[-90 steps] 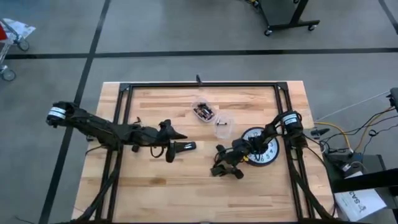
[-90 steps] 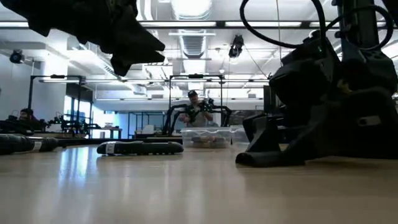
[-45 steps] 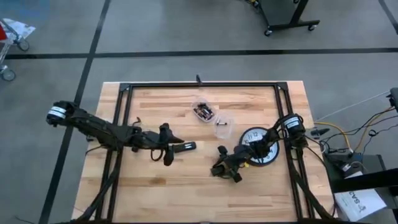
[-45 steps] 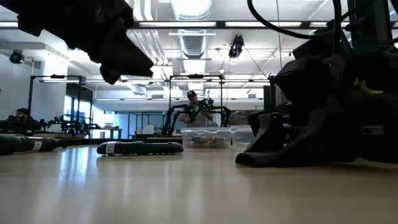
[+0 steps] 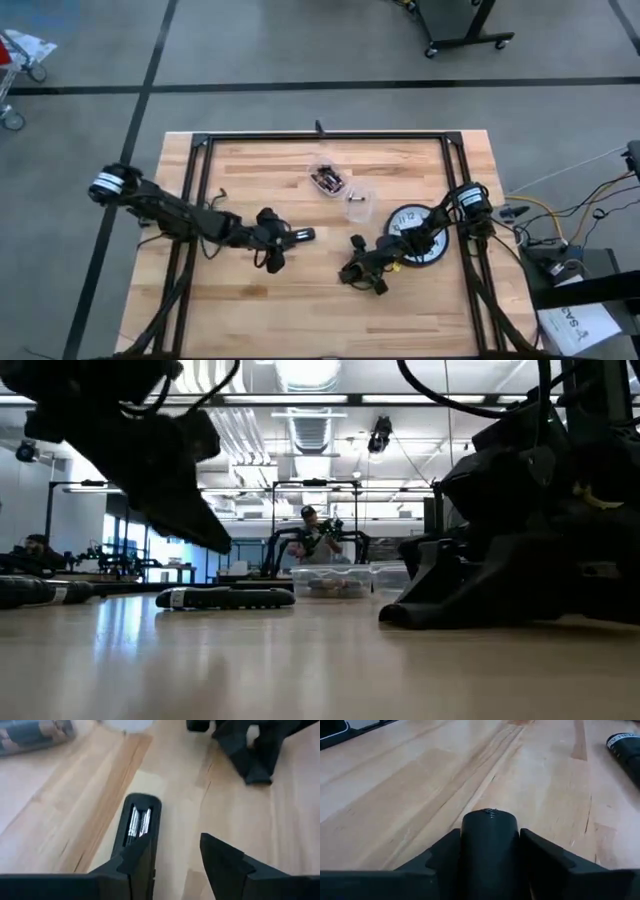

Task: Insert battery
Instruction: Close the black remote battery cover

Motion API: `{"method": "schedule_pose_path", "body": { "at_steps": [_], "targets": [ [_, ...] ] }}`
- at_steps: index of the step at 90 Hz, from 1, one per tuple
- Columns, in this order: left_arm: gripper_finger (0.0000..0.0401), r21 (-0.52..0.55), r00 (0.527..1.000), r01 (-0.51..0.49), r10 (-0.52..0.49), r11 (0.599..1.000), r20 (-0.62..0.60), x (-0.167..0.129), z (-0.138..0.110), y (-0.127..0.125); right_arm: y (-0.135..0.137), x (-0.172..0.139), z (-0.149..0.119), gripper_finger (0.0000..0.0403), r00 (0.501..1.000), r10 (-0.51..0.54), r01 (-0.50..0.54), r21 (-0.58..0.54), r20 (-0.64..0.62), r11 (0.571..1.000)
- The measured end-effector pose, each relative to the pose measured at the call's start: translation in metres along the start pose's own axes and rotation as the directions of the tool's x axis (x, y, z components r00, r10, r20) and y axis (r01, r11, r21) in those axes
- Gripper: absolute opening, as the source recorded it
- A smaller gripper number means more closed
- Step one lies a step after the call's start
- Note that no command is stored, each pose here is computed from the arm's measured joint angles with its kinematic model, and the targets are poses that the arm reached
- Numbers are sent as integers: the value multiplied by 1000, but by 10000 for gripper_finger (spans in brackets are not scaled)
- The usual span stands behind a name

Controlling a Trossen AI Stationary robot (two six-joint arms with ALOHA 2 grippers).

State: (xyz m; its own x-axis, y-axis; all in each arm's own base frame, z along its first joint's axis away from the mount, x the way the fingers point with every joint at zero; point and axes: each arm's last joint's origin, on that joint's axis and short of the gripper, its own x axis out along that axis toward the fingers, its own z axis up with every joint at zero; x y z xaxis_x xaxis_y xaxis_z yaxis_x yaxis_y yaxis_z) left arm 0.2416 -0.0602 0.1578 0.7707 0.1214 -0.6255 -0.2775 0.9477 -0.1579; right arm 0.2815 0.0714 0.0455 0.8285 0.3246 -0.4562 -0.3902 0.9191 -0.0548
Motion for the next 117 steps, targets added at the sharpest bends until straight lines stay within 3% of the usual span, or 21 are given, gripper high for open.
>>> {"method": "schedule_pose_path", "body": {
  "at_steps": [27, 53, 73, 96, 104, 117],
  "targets": [
    [138, 39, 1000, -11, 11, 999, 4, 0, -7, 1, -3, 0, 9, 151, 999, -50, 50, 60, -1, 997],
    [148, 62, 999, -21, 23, 998, -33, -3, -24, 9, -16, 14, 44, 147, 990, -130, 134, 96, -48, 986],
    [145, 98, 999, 0, 4, 995, -32, -11, -32, 14, -29, 35, 80, 159, 989, -129, 137, 115, -70, 984],
    [144, 142, 1000, 28, -28, 989, -5, -25, -41, 20, -72, 37, 108, 158, 976, -217, 217, 71, -5, 974],
    [144, 152, 1000, 22, -20, 988, -18, -24, -49, 24, -95, 38, 105, 162, 967, -254, 255, 48, -18, 966],
    [144, 141, 999, 38, -41, 989, 19, -24, -54, 27, -123, 46, 93, 162, 976, -212, 214, 56, -45, 975]
  ]
}}
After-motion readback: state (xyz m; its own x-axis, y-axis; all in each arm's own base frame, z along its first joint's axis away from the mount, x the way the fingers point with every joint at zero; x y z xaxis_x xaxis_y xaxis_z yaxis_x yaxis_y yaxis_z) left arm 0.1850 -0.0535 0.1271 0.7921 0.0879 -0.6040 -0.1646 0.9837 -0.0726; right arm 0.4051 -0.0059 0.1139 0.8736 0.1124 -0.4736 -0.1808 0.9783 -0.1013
